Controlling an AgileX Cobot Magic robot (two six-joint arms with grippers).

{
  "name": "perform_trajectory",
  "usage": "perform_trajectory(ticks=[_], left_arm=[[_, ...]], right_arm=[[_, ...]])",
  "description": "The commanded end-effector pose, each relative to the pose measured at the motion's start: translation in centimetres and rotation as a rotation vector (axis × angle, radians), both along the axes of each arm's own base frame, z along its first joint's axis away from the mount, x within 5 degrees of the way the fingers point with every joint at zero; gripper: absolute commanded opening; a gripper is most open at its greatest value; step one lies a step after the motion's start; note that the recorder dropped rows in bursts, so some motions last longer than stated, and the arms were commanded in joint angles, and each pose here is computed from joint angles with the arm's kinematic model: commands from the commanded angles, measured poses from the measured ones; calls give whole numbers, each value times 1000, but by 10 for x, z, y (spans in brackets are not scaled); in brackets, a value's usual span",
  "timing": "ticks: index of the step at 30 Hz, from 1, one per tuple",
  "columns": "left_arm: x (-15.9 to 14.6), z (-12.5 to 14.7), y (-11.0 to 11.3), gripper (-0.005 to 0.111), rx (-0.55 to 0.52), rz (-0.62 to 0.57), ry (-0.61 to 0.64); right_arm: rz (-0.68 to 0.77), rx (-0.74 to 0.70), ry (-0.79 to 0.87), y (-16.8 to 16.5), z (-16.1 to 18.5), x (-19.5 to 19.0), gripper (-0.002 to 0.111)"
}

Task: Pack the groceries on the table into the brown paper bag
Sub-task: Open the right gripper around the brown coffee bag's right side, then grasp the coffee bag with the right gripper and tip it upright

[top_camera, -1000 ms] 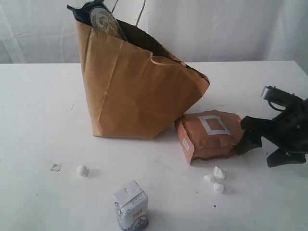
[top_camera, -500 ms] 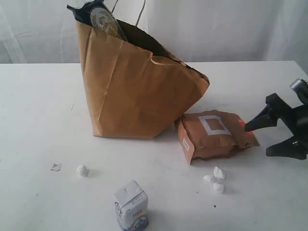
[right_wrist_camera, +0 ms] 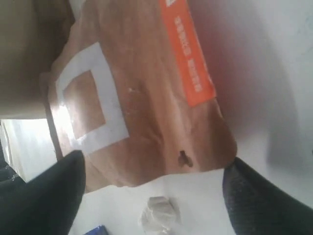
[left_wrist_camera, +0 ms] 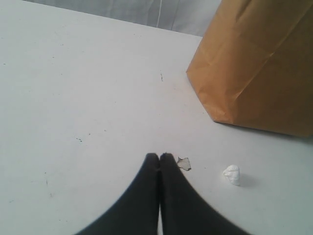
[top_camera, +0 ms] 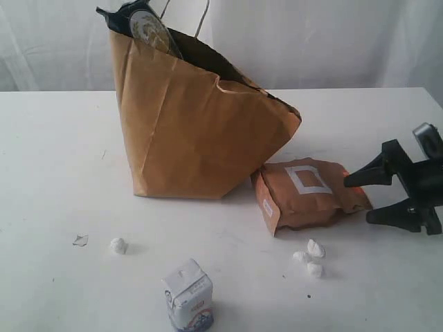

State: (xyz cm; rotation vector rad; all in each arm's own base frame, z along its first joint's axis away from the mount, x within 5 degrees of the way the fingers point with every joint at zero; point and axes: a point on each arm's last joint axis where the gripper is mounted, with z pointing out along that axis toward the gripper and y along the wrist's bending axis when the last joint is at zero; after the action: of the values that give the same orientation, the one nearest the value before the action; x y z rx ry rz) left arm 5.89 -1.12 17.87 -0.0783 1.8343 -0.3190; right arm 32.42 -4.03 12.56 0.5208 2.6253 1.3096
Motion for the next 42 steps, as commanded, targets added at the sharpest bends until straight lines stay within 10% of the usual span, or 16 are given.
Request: perform_trajectory(ticks=[1, 18, 27, 37, 42], left_arm=[[0, -1, 0, 0, -8, 4, 1], [0, -1, 0, 0, -8, 4, 1], [0, -1, 0, 0, -8, 4, 1], [0, -1, 0, 0, -8, 4, 1], [0, -1, 0, 0, -8, 4, 1]], right_arm=[[-23, -7, -6, -2, -7, 4, 72], [146, -47, -184, 51, -10, 17, 67], [132, -72, -184, 50, -12, 18, 0], [207, -241, -524, 47, 95, 16, 0], [339, -392, -490, 41, 88, 7, 0]])
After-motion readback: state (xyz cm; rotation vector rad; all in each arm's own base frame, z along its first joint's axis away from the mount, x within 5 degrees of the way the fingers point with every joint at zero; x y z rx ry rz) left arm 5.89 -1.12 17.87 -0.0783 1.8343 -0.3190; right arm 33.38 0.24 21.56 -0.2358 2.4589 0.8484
